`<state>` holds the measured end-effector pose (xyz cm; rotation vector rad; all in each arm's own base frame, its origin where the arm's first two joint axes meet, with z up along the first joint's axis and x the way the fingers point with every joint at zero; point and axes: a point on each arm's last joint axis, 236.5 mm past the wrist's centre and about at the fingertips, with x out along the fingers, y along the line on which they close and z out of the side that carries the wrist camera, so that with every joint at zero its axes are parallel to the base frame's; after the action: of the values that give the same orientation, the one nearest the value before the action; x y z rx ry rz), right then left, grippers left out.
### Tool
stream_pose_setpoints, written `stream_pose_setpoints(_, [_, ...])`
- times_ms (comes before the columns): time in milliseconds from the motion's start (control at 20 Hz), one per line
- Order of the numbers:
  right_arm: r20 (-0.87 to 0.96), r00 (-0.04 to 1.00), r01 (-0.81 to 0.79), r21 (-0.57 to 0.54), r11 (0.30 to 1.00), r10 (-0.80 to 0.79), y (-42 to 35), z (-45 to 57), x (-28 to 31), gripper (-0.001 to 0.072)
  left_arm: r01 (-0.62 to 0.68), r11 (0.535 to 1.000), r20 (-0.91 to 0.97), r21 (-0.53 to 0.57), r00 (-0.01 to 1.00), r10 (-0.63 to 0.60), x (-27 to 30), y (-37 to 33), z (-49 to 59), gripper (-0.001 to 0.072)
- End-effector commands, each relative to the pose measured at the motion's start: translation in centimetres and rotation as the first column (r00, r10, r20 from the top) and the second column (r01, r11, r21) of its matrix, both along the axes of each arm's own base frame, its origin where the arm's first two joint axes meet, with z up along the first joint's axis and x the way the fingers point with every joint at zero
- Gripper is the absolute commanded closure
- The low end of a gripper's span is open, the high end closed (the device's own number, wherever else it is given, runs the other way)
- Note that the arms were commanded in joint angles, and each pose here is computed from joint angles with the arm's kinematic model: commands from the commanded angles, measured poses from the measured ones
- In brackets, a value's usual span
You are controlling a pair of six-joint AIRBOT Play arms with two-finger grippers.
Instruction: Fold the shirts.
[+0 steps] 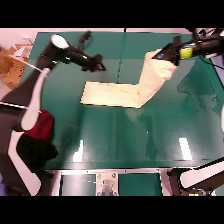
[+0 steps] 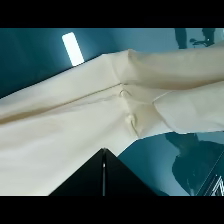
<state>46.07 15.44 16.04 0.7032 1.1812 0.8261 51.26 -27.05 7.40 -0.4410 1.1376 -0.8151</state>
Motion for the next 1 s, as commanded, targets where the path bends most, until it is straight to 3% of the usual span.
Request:
stream_pose_setpoints(0, [-0.035,0.999,0.026,-0.105,0.994,-0.03,7.9,-3.8,1.0,0.0698,-0.01,1.0,-0.047,0.022,0.999,0.011,-0.7,7.0,1.4,0.068])
stream_pose_setpoints(150, [-0.029,0.998,0.054,-0.099,0.994,-0.057,17.9,-8.4,1.7,0.0698,0.002,0.999,-0.059,0.038,0.998,0.0,-1.0,10.0,1.1,0.068])
stream_pose_setpoints(250, [0.05,0.985,0.168,-0.041,0.985,-0.165,24.8,-11.2,3.8,0.0696,-0.011,0.999,-0.064,0.04,0.998,0.013,-0.9,11.2,1.0,0.068])
stream_pose_setpoints(300, [0.07,0.976,0.209,0.003,0.978,-0.208,28.2,-12.5,4.0,0.0563,-0.012,0.999,-0.069,0.041,0.997,0.015,-1.0,11.6,1.0,0.068])
stream_pose_setpoints(350, [0.052,0.976,0.213,0.027,0.977,-0.214,30.6,-13.6,3.1,0.033,-0.008,0.999,-0.078,0.042,0.997,0.012,-1.2,11.9,0.9,0.068])
stream_pose_setpoints(400, [0.048,0.982,0.184,0.013,0.983,-0.185,31.7,-14.7,2.0,0.0195,0.001,0.999,-0.085,0.044,0.996,0.003,-1.4,11.9,0.9,0.068])
stream_pose_setpoints(650, [0.028,0.999,0.036,-0.081,0.996,-0.033,23.5,-11.6,1.7,0.0209,0.022,0.999,-0.07,0.048,0.997,-0.019,-1.6,11.9,0.8,0.0681])
stream_pose_setpoints(800, [0.002,0.997,0.075,-0.249,0.966,-0.077,11.2,-11.1,3.7,0.0304,0.02,0.998,-0.07,0.052,0.997,-0.017,-1.5,11.9,0.8,0.068])
stream_pose_setpoints(950, [-0.137,0.973,0.122,-0.378,0.918,-0.186,-0.5,-13.8,3.0,0.0301,0.012,0.994,-0.075,0.104,0.997,-0.004,-1.4,12.8,-0.1,0.068])
